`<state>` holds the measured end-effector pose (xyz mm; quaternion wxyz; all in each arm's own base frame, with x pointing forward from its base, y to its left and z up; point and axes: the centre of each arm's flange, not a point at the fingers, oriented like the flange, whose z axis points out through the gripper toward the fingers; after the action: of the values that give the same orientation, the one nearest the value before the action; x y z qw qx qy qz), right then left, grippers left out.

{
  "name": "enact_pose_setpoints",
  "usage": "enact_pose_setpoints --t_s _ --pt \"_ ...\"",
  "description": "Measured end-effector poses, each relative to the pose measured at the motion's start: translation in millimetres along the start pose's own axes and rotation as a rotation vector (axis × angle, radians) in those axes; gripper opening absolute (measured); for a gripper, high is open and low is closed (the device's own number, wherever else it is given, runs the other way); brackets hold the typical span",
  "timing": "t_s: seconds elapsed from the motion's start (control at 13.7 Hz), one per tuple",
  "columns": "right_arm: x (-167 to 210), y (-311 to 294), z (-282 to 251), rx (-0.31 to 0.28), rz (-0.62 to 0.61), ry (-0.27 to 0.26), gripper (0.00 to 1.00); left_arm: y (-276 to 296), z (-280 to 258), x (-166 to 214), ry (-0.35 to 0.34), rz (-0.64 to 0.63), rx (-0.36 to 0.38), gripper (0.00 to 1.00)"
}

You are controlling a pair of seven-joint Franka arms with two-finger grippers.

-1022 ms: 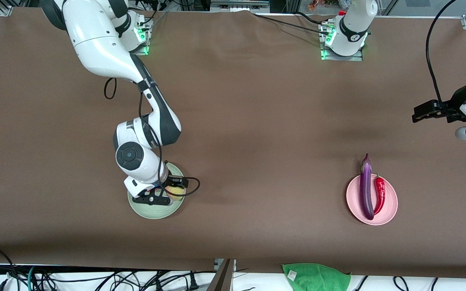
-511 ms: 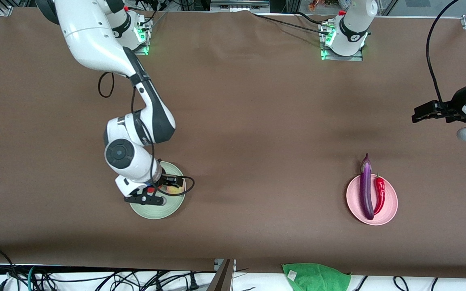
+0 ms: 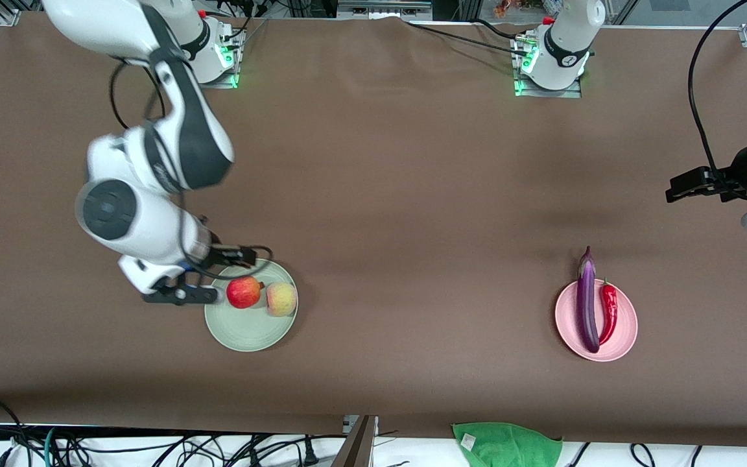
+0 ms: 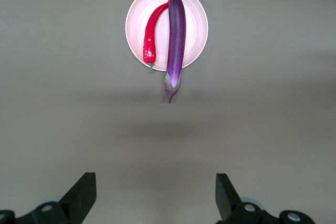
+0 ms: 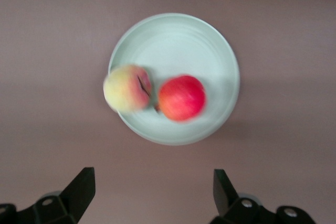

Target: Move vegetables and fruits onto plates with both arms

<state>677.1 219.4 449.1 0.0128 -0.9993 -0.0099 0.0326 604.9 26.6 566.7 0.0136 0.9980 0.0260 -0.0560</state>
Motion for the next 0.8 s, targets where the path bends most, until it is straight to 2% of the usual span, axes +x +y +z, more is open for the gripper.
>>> enact_pose_setpoints --t_s 0.22,0.37,0.8 --pt "-34 50 -82 -0.007 -0.064 -0.008 1.00 1 -1 0 0.002 0.001 0.000 1.00" --pt "-56 81 -119 -0.004 -0.101 -0.002 1.00 1 -1 0 0.002 0.002 0.000 1.00" --pt "-106 136 -134 0.008 -0.136 -0.023 1.00 5 -1 0 0.002 0.008 0.000 1.00"
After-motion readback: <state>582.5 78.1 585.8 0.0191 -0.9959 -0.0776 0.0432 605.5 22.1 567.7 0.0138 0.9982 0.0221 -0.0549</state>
